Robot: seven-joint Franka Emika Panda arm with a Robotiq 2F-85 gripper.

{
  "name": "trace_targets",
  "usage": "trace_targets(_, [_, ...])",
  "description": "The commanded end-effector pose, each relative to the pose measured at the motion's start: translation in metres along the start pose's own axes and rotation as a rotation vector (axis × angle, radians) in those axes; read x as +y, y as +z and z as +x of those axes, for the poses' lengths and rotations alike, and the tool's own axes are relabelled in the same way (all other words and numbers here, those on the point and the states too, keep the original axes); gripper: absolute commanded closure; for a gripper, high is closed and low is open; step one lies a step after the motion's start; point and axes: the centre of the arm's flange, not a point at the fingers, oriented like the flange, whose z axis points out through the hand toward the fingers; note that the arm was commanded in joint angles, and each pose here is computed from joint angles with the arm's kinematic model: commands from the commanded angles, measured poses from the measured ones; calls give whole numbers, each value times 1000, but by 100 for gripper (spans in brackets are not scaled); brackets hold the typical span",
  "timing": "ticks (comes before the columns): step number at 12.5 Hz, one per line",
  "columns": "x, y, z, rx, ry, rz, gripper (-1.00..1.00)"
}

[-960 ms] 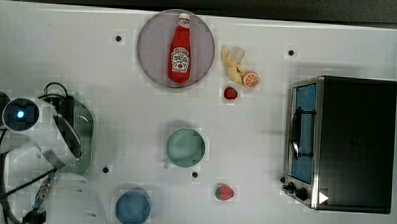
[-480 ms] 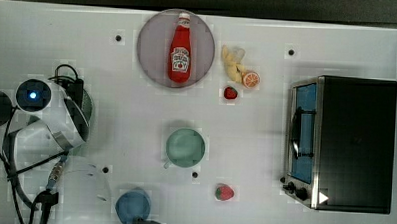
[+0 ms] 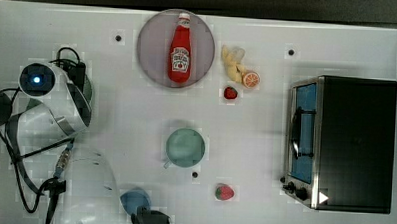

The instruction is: Drag strainer forwards.

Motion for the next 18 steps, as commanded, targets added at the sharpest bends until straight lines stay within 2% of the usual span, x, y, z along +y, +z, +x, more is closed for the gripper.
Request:
trace_targets(1, [-27,-6,0,-23,65,42,-100])
trace_targets(11, [-98,-28,-6,-93,102,177,-100])
trace_targets(14, [-105,-54,-7,-57,105,134,-100])
trace_targets(18, [-122,-146,4,11,84,84,-100])
